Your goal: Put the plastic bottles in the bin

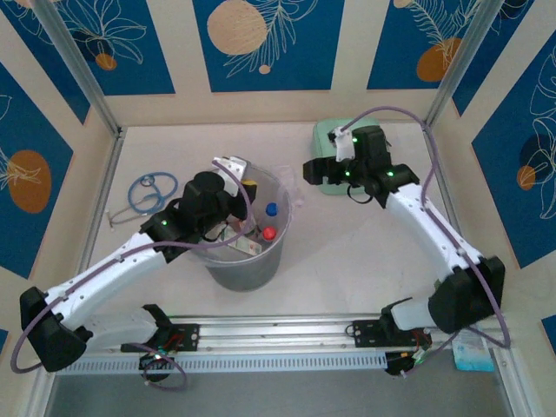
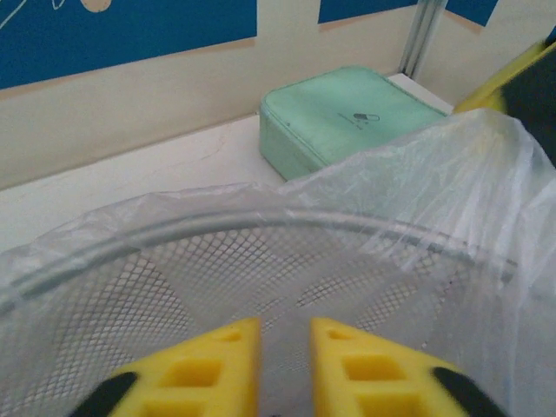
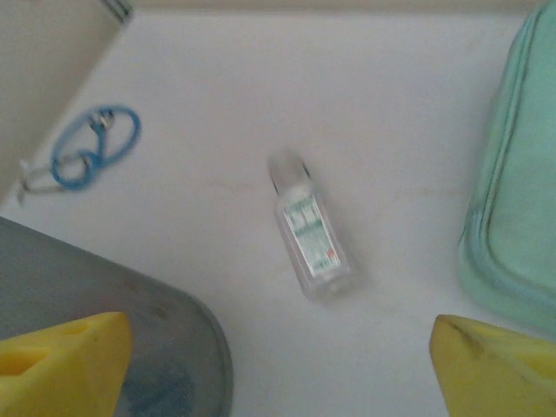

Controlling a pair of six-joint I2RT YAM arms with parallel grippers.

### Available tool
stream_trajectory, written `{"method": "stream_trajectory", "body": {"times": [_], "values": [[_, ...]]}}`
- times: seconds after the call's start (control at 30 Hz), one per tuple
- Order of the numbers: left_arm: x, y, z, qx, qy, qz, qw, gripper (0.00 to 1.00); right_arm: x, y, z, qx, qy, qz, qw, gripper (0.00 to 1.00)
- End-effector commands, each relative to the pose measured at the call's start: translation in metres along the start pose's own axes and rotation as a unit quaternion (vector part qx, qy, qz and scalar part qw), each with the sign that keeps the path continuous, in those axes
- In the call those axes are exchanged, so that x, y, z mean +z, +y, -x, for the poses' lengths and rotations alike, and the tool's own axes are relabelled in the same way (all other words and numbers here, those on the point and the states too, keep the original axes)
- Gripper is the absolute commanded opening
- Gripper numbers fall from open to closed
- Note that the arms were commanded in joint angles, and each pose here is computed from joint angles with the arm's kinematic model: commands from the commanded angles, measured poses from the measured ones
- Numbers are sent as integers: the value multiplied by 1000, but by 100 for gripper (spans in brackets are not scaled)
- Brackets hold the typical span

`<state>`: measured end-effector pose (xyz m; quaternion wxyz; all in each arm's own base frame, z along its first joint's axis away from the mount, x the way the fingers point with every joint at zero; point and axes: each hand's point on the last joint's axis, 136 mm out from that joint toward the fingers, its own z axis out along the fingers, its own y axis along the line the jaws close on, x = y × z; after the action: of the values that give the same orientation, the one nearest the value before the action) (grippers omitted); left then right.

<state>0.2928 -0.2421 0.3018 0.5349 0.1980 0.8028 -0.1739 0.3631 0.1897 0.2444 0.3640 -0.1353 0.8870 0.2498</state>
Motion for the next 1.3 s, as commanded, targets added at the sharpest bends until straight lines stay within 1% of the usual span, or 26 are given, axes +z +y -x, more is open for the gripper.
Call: {"method": "stream_trajectory", "body": {"times": [0.0, 0.07, 0.2, 0.33, 0.47, 0.57, 0.67, 0.73, 0.77, 0.83, 0.93, 1.03, 1.27], "values": [[-22, 4, 24, -3, -15, -7, 1000, 35, 33, -12, -32, 3, 59, 10, 998, 93], [-29, 5, 33, 0, -22, -9, 1000, 48, 56, -22, -43, 5, 84, 13, 996, 94], [-43, 13, 44, 2, -29, 6, 1000, 61, 97, -31, -58, 7, 125, 27, 992, 99], [-60, 28, 41, -2, -11, 34, 999, 72, 132, -29, -64, 9, 145, 60, 988, 99], [-87, 53, 32, -4, 7, 83, 997, 73, 159, -22, -70, 2, 161, 76, 984, 99], [-104, 64, 23, -22, 15, 96, 995, 73, 176, -18, -75, 7, 175, 79, 981, 99], [-111, 70, 12, -32, 27, 104, 994, 73, 189, -19, -79, 19, 185, 73, 980, 99], [-113, 73, 5, -36, 33, 109, 993, 73, 196, -20, -83, 32, 194, 73, 978, 95], [-114, 74, 3, -37, 34, 110, 993, 72, 199, -21, -84, 38, 196, 72, 977, 93], [-113, 75, 2, -39, 36, 110, 993, 69, 203, -25, -88, 44, 200, 65, 977, 88], [-110, 75, 4, -39, 33, 107, 993, 68, 205, -33, -93, 52, 206, 45, 976, 80], [-106, 75, 5, -39, 31, 106, 993, 68, 199, -36, -92, 55, 202, 38, 977, 68], [-93, 74, 1, -43, 41, 102, 993, 68, 178, -36, -83, 57, 184, 36, 981, 49]]}}
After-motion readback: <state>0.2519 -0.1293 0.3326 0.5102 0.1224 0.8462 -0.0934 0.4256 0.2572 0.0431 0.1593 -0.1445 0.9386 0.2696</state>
